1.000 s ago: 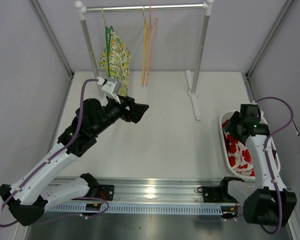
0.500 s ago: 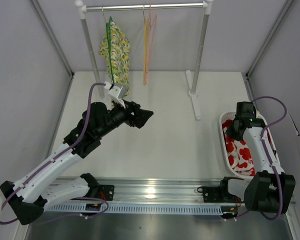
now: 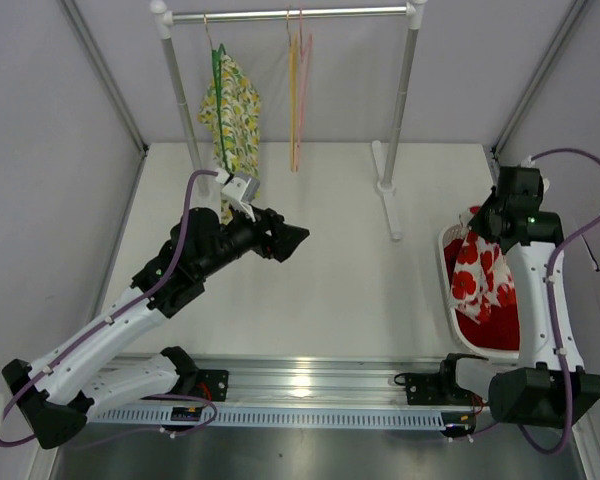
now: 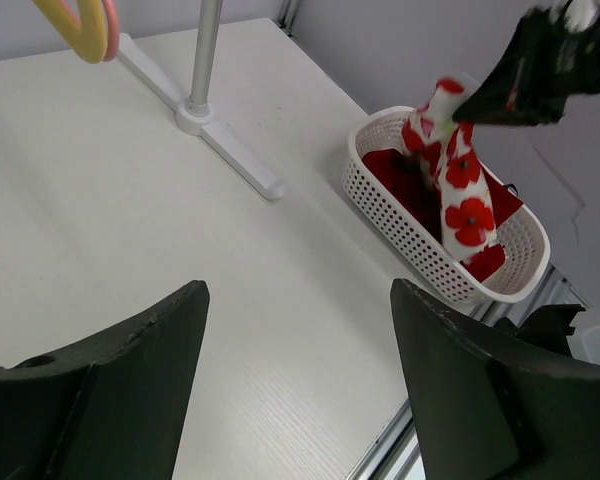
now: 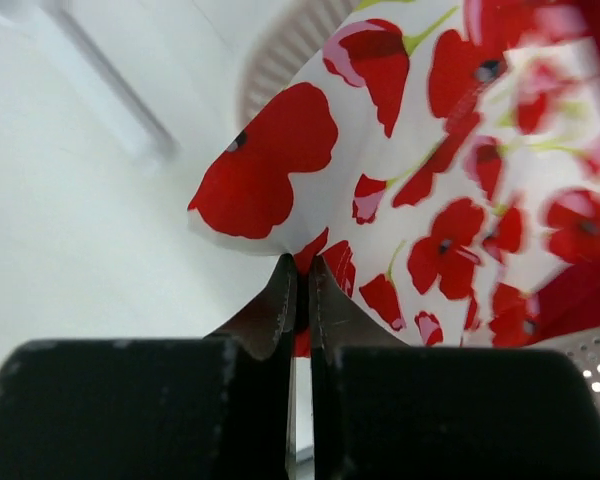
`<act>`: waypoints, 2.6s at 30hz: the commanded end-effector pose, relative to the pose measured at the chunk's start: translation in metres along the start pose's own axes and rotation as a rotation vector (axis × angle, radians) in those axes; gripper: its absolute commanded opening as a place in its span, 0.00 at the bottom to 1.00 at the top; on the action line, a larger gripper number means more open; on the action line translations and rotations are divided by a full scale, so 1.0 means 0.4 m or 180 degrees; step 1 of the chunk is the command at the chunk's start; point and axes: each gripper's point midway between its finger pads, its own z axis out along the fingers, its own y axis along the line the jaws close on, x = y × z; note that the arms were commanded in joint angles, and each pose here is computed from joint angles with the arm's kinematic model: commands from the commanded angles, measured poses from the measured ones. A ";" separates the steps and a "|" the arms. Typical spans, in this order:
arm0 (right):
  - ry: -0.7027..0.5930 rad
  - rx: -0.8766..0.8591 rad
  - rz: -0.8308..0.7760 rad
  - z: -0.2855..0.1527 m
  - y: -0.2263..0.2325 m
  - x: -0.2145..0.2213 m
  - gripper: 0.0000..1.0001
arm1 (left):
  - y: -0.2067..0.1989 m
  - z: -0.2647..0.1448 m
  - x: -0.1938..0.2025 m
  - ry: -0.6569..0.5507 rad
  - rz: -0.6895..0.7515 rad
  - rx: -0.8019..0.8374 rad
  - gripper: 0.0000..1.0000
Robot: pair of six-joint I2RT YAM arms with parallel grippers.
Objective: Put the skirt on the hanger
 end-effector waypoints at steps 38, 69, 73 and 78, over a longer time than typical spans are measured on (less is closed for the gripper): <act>0.0464 -0.0853 -0.1320 0.004 0.386 0.459 0.64 | 0.116 0.034 0.357 0.0744 -0.0536 -0.0347 0.77; 0.0902 -0.1022 -0.1875 -0.099 0.355 0.835 0.50 | 0.223 0.180 0.628 0.1413 -0.0699 -0.0673 0.62; 0.0991 -0.0974 -0.1857 -0.087 0.312 0.872 0.51 | 0.228 0.185 0.644 0.1458 -0.0730 -0.0704 0.62; 0.0996 -0.0893 -0.1951 -0.083 0.283 0.900 0.54 | 0.244 0.197 0.660 0.1525 -0.0696 -0.0789 0.57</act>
